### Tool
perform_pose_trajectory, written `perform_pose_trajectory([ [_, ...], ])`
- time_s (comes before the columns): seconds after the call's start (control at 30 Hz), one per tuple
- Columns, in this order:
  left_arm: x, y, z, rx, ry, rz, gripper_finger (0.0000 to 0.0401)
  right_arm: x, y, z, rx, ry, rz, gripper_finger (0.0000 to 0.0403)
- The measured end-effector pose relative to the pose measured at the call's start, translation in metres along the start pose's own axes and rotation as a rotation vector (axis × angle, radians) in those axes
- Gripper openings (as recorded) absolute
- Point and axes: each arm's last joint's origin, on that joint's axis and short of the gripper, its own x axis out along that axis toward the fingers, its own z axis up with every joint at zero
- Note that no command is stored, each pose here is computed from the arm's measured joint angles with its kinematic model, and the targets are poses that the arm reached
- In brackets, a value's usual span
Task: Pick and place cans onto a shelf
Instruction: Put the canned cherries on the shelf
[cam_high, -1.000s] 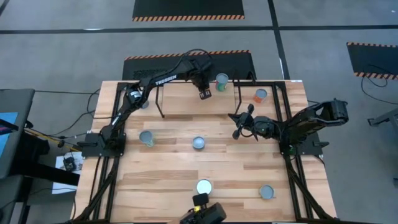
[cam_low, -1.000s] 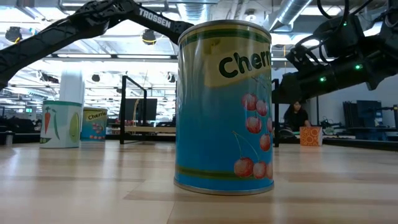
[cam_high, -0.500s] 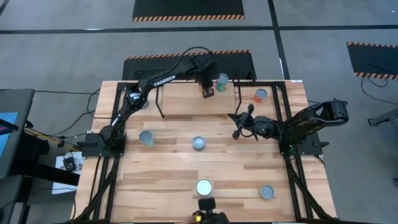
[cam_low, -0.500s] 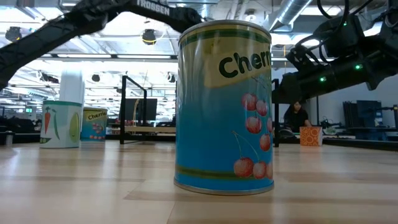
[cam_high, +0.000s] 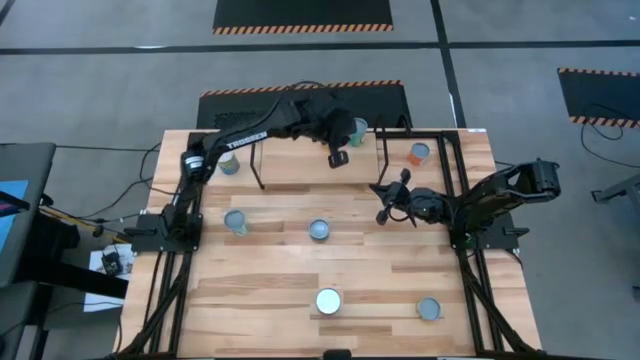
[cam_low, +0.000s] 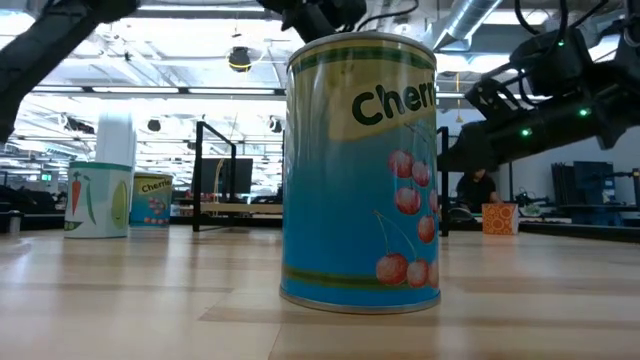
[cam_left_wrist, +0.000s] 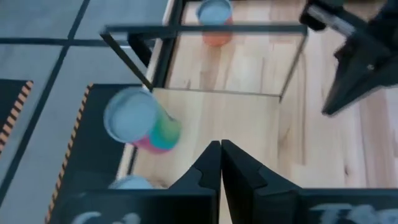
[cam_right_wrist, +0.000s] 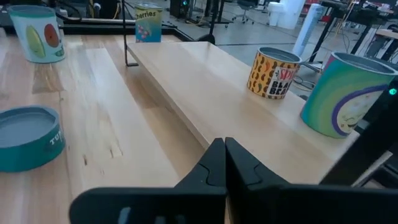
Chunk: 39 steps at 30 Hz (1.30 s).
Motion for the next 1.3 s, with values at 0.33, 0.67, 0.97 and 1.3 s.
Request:
perform_pose_trajectory([
  [0.33,-0.05,-0.048,-0.086,-0.101,-0.28,0.115,0.0,-0.02,-0.005,-0.011,0.094,-0.057,0.027,0.0008],
  [0.67,-0.179,-0.044,-0.152,-0.31,-0.141,0.318,0.0,-0.02,-0.005,-0.011,0.106,-0.056,0.03,0.0008],
  [0.97,-0.226,-0.01,-0.219,-0.462,0.19,0.374,0.0,-0.02,-0.005,-0.011,0.106,-0.057,0.028,0.0008],
  [1.3,-0.183,-0.004,-0.284,-0.267,0.367,0.273,0.0,-0.02,-0.005,-0.011,0.104,-0.057,0.028,0.0008],
])
